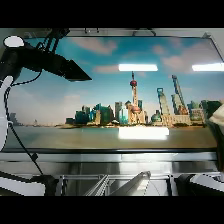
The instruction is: Fold the shirts.
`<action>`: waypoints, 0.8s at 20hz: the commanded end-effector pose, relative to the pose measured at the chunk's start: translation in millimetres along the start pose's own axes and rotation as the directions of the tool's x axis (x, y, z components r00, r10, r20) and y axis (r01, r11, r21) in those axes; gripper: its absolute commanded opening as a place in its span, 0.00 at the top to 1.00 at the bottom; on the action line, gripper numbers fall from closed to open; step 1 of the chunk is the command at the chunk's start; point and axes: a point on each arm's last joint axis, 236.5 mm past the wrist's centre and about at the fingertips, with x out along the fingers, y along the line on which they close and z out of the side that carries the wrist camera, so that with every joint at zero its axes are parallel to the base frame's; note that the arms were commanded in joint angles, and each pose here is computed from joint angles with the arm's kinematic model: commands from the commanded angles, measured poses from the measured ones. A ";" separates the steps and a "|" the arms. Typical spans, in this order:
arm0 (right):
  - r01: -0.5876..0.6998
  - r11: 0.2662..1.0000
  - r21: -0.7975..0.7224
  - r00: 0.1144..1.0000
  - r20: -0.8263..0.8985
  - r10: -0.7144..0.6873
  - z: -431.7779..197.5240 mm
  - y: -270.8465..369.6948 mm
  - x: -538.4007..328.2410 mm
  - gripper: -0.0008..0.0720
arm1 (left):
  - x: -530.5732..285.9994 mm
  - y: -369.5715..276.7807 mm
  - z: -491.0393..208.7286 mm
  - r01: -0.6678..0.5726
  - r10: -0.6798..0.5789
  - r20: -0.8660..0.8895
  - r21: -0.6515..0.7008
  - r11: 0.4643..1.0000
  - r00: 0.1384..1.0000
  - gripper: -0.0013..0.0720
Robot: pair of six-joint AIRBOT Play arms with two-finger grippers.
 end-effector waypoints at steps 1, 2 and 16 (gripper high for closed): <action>0.136 0.990 0.027 0.981 -0.142 -0.131 -28.7 -27.8 51.0 0.97 | 2.3 0.1 -0.9 0.000 0.000 -0.007 0.003 1.000 1.000 0.97; 0.141 0.990 0.021 0.976 -0.169 -0.135 -35.5 -28.0 70.4 0.97 | 2.3 0.1 -0.9 0.000 0.000 -0.007 0.003 1.000 1.000 0.97; 0.180 0.983 0.022 0.951 -0.258 -0.169 -56.6 -32.7 119.0 0.03 | 2.3 -0.4 -1.6 0.003 -0.003 -0.010 0.000 1.000 1.000 0.97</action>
